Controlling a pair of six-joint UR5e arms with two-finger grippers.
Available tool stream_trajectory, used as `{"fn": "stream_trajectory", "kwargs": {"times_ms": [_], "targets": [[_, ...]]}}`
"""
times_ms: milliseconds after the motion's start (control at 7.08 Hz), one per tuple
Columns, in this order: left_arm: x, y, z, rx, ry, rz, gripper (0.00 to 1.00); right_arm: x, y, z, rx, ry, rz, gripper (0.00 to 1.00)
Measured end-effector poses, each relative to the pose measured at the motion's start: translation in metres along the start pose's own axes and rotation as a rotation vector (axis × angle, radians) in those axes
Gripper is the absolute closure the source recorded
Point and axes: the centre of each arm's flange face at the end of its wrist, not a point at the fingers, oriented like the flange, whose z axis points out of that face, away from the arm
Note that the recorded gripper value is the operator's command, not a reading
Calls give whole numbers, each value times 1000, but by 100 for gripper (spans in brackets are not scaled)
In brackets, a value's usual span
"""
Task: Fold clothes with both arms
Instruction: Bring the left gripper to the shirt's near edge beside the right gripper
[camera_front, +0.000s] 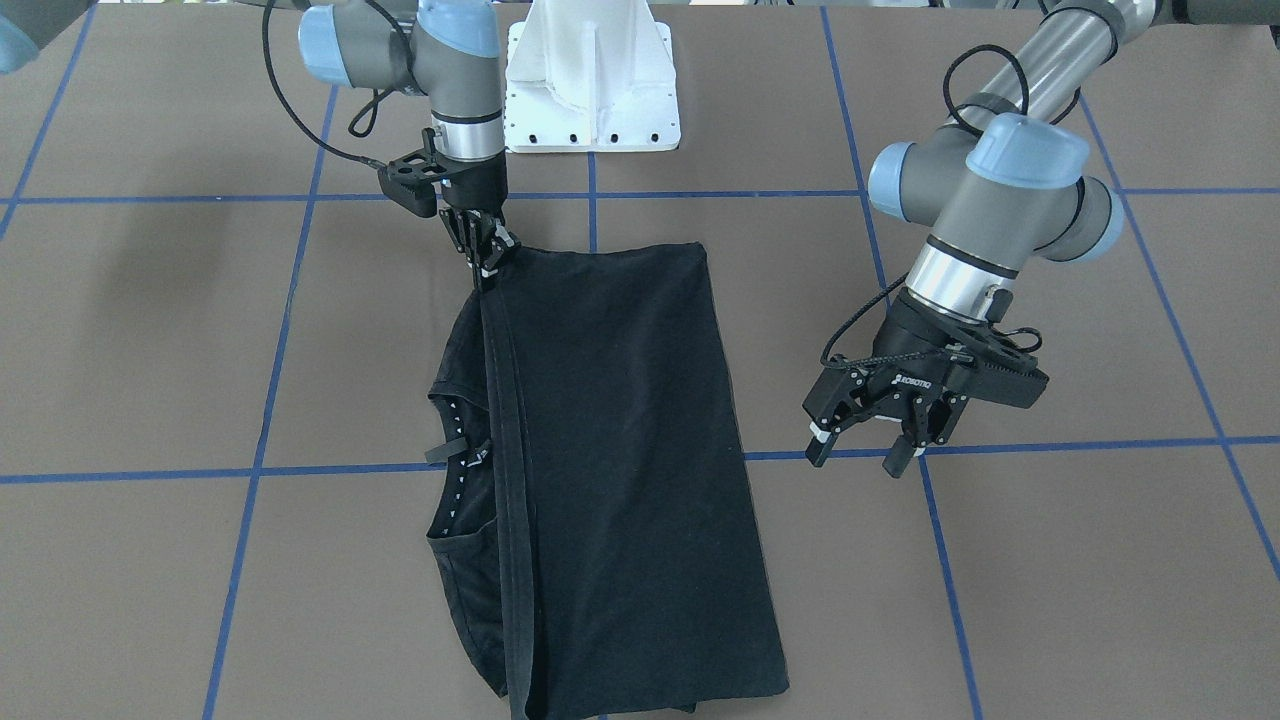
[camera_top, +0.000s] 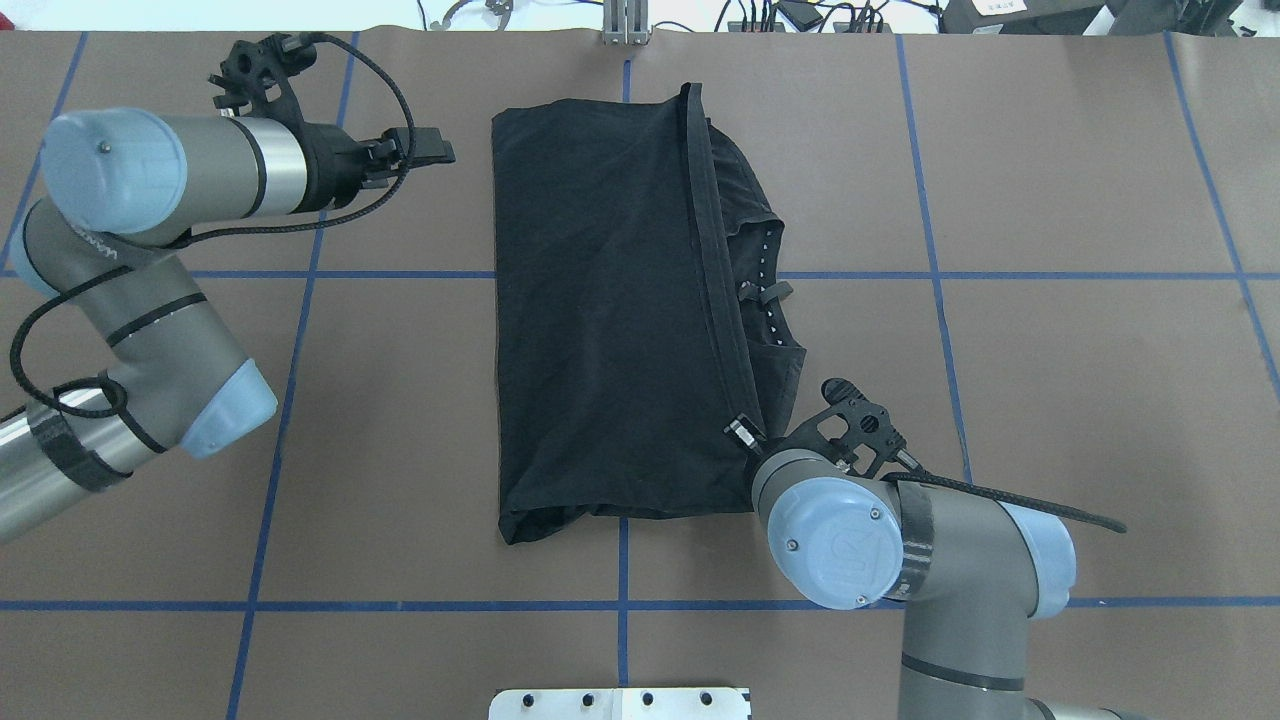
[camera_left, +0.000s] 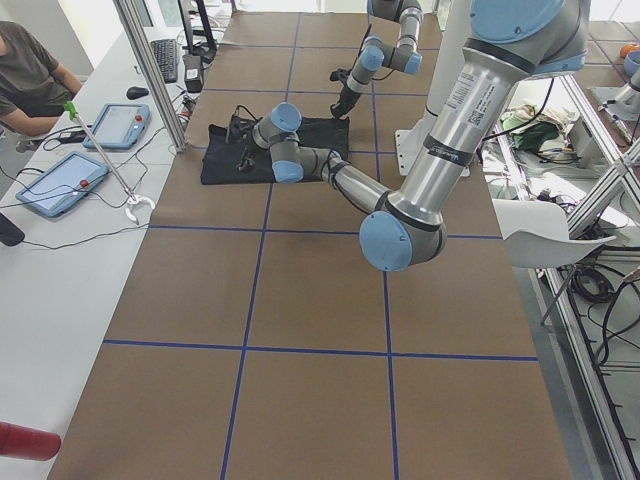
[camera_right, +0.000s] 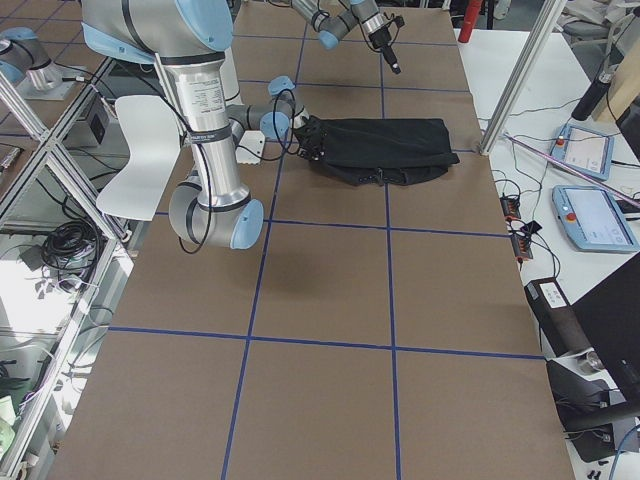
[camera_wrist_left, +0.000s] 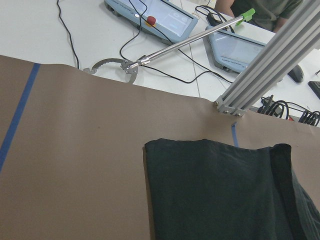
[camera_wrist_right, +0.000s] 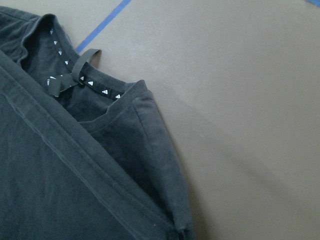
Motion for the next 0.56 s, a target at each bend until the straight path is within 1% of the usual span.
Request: {"fn": "stream_trajectory", "kwargs": {"times_ms": [141, 282, 424, 565], "targets": [[13, 49, -12, -50, 35, -82, 1, 15, 4, -8, -18, 9, -3, 100], [21, 104, -20, -88, 37, -143, 3, 30, 6, -18, -39, 13, -4, 100], [28, 156, -23, -121, 1, -182, 15, 42, 5, -29, -55, 15, -6, 100], [30, 201, -22, -150, -49, -210, 30, 50, 4, -34, -63, 17, -9, 100]]}}
